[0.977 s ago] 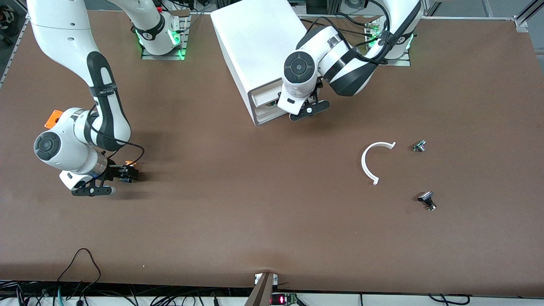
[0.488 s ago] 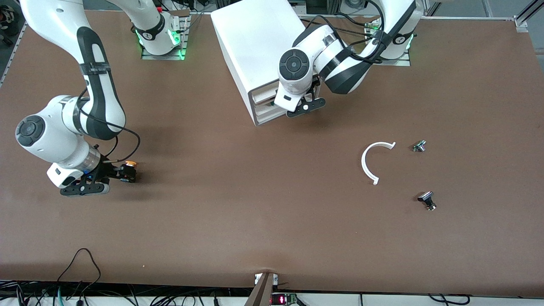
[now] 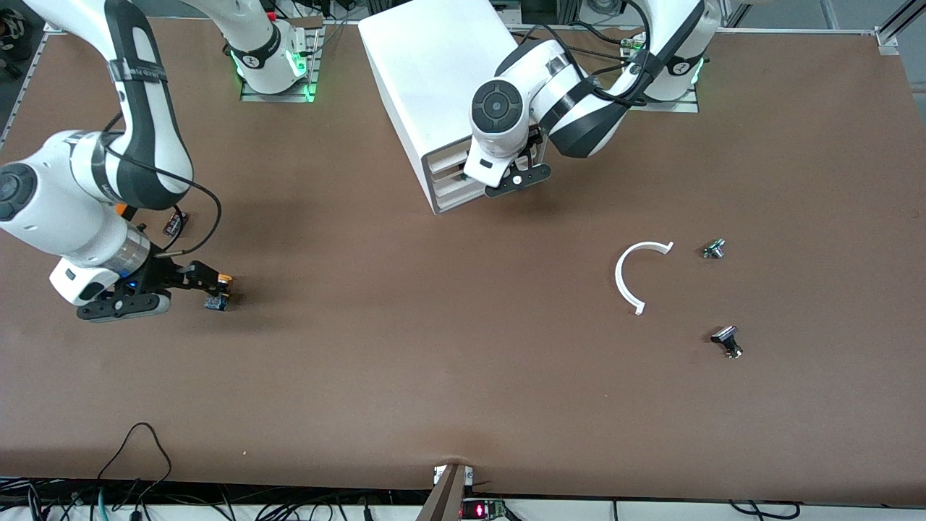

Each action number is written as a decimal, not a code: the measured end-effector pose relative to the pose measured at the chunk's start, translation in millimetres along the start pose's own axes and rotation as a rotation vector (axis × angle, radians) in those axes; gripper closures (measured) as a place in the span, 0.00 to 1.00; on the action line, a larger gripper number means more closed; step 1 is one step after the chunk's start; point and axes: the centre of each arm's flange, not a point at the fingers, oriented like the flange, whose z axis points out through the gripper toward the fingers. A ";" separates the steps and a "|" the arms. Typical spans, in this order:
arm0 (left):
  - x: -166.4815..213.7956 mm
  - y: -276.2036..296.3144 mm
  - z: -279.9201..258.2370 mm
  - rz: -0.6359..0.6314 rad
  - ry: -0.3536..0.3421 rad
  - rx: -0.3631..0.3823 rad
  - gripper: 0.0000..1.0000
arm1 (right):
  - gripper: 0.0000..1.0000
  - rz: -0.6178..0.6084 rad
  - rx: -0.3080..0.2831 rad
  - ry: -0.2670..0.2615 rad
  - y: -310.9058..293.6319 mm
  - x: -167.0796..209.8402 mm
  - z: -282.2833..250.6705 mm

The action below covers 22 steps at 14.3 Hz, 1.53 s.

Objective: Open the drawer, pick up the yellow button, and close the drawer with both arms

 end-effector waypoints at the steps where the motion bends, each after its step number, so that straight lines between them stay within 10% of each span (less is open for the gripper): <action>1: -0.2 0.1 0.0 0.000 0.000 0.000 0.04 | 0.00 0.004 -0.009 -0.006 1.9 -1.6 -10.0; 14: -1.3 -0.4 -6.3 0.001 0.007 -0.010 0.02 | 0.00 0.136 0.008 -0.151 -20.8 -29.9 -163.2; 22: 126.0 -107.3 -146.0 0.081 0.120 -0.079 0.01 | 0.00 0.226 -0.028 -0.171 -49.5 -39.0 -212.2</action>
